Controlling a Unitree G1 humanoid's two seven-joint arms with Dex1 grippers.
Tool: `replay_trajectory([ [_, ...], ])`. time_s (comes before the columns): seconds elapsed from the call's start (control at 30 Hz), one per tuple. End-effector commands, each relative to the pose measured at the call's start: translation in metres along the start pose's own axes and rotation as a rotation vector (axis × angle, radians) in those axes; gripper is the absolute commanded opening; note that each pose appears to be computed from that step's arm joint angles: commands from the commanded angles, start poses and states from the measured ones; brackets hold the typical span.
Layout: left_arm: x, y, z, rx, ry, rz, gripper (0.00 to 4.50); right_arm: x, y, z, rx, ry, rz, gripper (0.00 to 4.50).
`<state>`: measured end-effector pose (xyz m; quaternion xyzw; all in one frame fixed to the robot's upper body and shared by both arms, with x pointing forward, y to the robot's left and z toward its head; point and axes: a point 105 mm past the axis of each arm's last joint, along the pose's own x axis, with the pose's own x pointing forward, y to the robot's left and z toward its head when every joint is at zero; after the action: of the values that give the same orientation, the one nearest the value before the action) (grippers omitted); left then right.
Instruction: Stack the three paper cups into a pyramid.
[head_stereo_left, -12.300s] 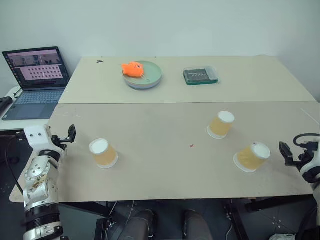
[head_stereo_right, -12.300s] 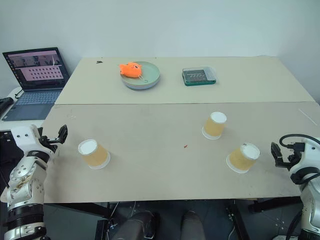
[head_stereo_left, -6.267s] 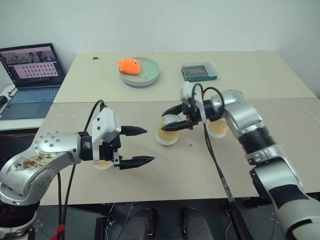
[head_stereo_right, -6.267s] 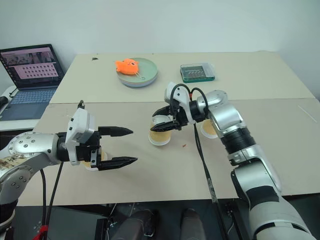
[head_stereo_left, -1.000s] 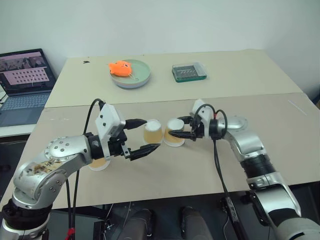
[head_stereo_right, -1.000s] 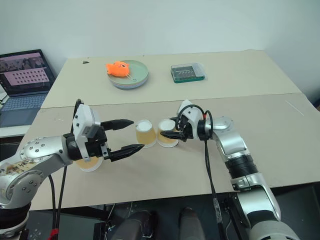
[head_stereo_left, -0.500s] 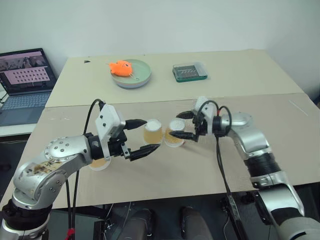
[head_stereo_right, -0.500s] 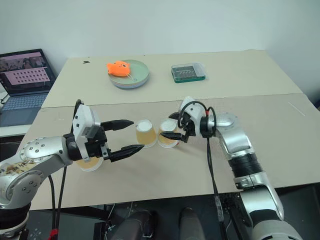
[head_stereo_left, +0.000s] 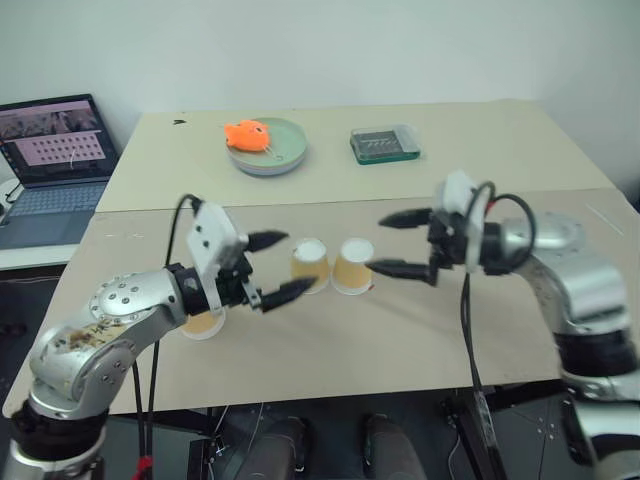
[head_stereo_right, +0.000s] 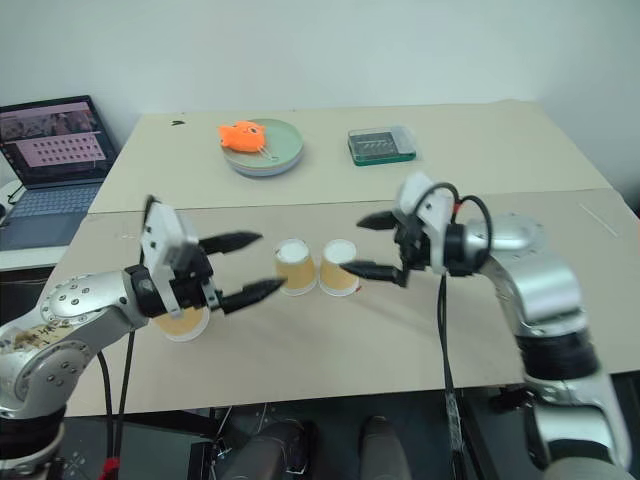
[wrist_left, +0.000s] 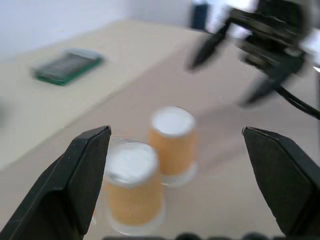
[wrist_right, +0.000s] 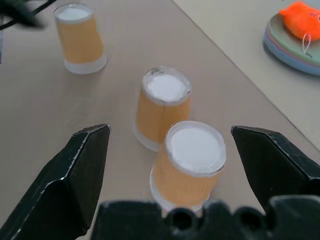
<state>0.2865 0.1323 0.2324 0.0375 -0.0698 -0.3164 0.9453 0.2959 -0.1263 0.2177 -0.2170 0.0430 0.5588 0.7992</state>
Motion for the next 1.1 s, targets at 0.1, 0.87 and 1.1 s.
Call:
replay_trajectory([
  [0.1, -0.026, 0.012, 0.024, 0.081, -0.116, 0.391, 4.5, -0.012, -0.005, 0.007, -0.025, -0.002, -0.059, 4.48],
  [0.87, -0.11, -0.007, -0.049, -0.108, 0.151, 0.624, 4.5, -0.001, -0.019, 0.007, -0.025, -0.017, -0.031, 4.48],
  [1.1, -0.107, 0.001, -0.055, -0.065, 0.208, 0.639, 4.5, -0.007, -0.015, 0.008, -0.023, -0.019, -0.049, 4.48],
])
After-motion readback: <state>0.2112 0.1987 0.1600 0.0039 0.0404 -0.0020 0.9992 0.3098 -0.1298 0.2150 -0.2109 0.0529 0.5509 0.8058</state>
